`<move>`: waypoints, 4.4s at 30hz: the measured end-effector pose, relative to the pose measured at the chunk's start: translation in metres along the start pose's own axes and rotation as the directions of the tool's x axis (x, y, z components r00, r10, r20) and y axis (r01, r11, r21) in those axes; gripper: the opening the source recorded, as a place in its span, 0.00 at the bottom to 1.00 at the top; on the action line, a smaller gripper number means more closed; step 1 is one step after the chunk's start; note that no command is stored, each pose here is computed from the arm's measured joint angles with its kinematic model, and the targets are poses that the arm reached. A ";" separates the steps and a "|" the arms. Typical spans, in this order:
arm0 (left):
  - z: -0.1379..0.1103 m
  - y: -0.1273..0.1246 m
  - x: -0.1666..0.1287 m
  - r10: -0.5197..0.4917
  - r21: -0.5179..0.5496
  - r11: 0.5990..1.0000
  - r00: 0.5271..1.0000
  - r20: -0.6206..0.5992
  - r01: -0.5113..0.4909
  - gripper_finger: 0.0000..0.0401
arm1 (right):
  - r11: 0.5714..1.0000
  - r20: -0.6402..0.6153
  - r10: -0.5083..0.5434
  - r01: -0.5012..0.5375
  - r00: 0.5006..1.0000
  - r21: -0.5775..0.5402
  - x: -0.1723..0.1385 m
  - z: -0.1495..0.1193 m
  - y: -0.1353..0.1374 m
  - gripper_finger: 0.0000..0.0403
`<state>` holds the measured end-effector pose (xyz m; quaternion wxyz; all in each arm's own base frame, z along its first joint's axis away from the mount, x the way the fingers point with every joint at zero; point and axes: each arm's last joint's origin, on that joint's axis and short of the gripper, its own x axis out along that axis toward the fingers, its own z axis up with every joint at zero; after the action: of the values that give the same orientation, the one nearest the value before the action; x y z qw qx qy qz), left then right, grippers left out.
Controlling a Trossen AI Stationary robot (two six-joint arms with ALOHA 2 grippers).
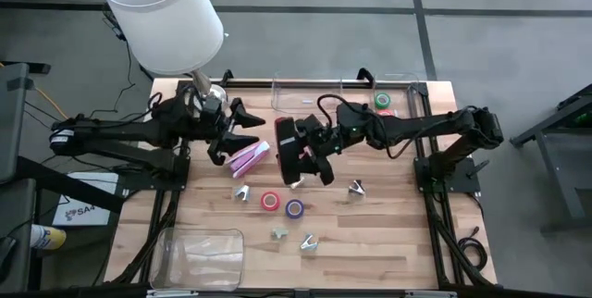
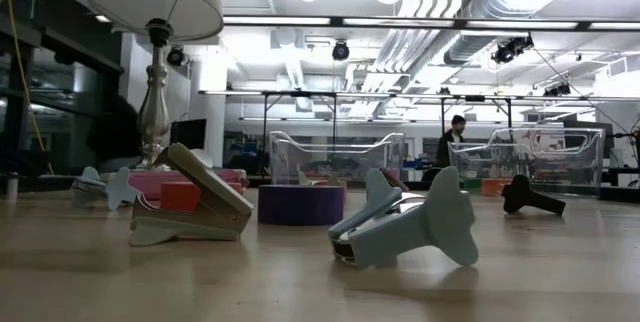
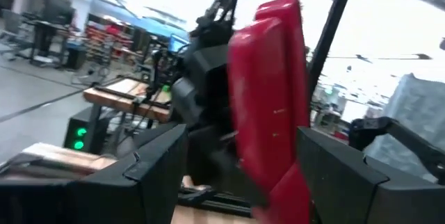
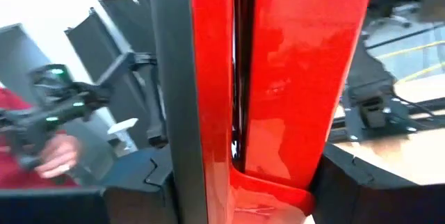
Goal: Pick and place Stapler, Stapler remover, tape
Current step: Put the red stapler into the bottom transparent bin
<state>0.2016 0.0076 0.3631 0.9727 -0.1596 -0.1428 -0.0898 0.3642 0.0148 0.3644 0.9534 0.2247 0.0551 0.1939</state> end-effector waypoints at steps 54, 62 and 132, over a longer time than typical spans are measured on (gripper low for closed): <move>-0.018 0.021 0.041 0.185 -0.044 0.982 0.983 0.017 -0.184 0.91 | 0.945 -0.070 -0.323 0.317 0.944 -0.082 -0.002 -0.014 -0.036 0.50; -0.019 0.021 0.042 0.181 -0.044 0.983 0.983 0.025 -0.179 0.91 | 0.942 -0.063 -0.332 0.327 0.941 -0.077 -0.001 -0.015 -0.037 0.50; -0.010 0.020 0.023 0.276 -0.054 0.953 0.929 -0.246 -0.297 0.50 | 0.893 -0.136 -0.437 0.447 0.889 0.050 -0.049 0.005 -0.014 0.79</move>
<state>0.2300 0.0200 0.3553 0.9771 -0.2107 0.0025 0.0285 0.3249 -0.0182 0.3630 0.9575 0.2320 0.1702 -0.0171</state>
